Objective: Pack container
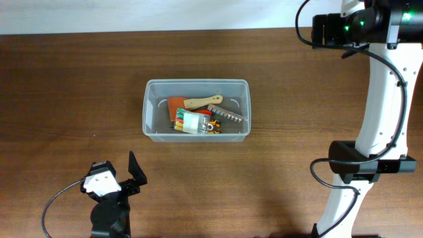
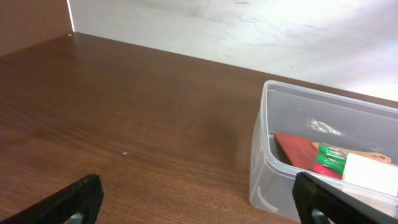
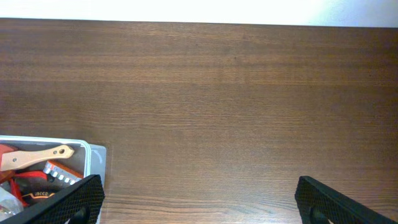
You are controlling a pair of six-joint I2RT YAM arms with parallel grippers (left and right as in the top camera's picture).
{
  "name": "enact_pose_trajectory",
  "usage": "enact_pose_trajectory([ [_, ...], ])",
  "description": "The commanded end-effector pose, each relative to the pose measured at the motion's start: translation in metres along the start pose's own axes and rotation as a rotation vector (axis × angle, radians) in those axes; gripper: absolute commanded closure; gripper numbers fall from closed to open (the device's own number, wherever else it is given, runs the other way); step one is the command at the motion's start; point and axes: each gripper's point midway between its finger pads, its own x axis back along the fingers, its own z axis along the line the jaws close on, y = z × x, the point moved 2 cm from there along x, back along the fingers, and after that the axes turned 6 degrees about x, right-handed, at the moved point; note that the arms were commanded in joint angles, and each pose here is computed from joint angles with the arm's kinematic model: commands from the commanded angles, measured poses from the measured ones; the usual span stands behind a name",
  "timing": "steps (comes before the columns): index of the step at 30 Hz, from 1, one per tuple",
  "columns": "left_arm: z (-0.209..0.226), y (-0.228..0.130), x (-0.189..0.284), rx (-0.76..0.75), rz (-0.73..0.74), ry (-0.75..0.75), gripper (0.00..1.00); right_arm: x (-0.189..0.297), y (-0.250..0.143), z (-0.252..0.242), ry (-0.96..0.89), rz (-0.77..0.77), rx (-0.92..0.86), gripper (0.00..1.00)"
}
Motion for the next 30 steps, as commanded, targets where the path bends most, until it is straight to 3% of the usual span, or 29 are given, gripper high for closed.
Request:
enact_pose_trajectory([
  [1, 0.0, 0.0, 0.0, -0.009, -0.003, 0.0, 0.01, 0.009, 0.002, -0.001, 0.004, -0.026, -0.012, 0.01],
  [7, 0.0, 0.0, 0.0, -0.009, -0.003, 0.0, 0.01, 0.017, 0.003, 0.0, 0.002, -0.042, -0.011, 0.01],
  [11, 0.0, 0.0, 0.0, -0.009, -0.003, 0.0, 0.01, 0.049, 0.005, -0.001, -0.008, -0.106, -0.011, 0.01],
  [19, 0.0, 0.0, 0.0, -0.009, -0.003, 0.0, 0.01, 0.181, -0.011, 0.001, -0.05, -0.374, -0.011, 0.02],
  [30, 0.0, 0.0, 0.0, -0.009, -0.003, 0.0, 0.01, 0.347, -0.089, 0.013, -0.107, -0.743, -0.011, 0.02],
])
